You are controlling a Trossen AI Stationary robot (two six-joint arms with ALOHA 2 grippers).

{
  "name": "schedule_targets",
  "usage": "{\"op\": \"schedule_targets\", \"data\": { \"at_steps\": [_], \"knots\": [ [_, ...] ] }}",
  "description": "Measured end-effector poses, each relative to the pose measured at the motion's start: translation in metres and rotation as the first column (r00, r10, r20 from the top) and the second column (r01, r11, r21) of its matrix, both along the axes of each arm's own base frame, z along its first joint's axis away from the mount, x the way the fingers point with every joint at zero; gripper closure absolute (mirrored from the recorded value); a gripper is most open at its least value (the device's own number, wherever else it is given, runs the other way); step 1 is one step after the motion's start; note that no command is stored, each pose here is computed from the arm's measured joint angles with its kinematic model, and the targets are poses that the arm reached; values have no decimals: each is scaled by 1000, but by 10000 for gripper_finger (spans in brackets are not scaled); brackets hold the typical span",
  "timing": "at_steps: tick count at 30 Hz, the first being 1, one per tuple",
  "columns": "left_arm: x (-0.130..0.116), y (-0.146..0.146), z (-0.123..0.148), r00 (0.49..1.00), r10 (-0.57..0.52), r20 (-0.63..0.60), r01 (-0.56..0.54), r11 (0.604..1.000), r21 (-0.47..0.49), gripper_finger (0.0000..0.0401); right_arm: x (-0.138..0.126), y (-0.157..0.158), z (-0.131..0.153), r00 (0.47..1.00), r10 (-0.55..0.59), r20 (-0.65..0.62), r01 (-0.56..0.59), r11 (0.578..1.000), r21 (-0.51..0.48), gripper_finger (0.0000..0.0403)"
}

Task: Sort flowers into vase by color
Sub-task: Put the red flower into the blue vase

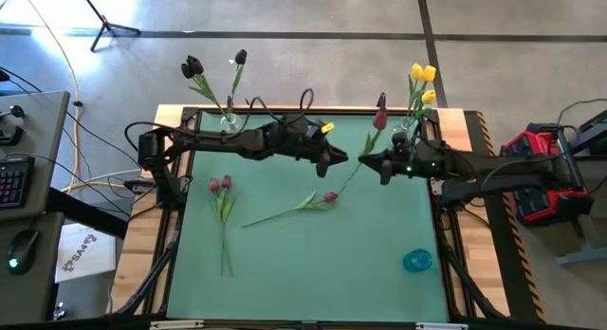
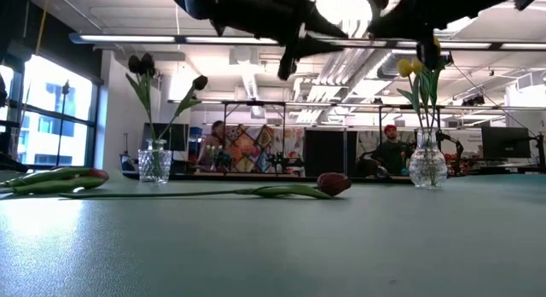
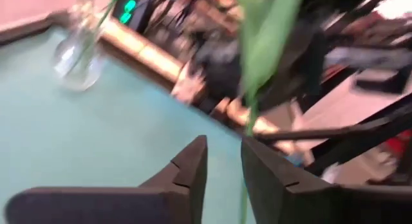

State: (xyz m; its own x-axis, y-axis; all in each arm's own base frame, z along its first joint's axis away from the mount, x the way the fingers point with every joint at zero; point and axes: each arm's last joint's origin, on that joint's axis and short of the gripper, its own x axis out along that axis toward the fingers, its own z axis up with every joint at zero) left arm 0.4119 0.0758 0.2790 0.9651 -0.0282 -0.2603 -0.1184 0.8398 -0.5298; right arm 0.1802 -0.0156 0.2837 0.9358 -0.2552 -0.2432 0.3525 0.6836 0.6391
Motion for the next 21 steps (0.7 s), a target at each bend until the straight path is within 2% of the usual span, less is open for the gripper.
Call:
{"op": "schedule_targets", "data": {
  "at_steps": [4,8,12,16,21],
  "knots": [
    [-4,-1,-12,992,10,-129,-6,999,32,293,-16,4,17,975,35,-218,-50,997,-65,401],
    [-6,-5,-19,978,-10,-207,21,998,52,286,-33,12,43,929,77,-363,-125,986,-110,402],
    [-6,-9,-21,973,41,-229,-24,997,79,286,-44,23,63,924,117,-363,-159,983,-88,402],
    [-6,-12,-21,969,90,-229,-75,994,74,286,-55,39,75,909,196,-368,-213,977,-6,402],
    [-4,-20,-21,968,99,-230,-87,994,63,286,-70,63,79,848,366,-382,-347,930,122,402]
  ]
}}
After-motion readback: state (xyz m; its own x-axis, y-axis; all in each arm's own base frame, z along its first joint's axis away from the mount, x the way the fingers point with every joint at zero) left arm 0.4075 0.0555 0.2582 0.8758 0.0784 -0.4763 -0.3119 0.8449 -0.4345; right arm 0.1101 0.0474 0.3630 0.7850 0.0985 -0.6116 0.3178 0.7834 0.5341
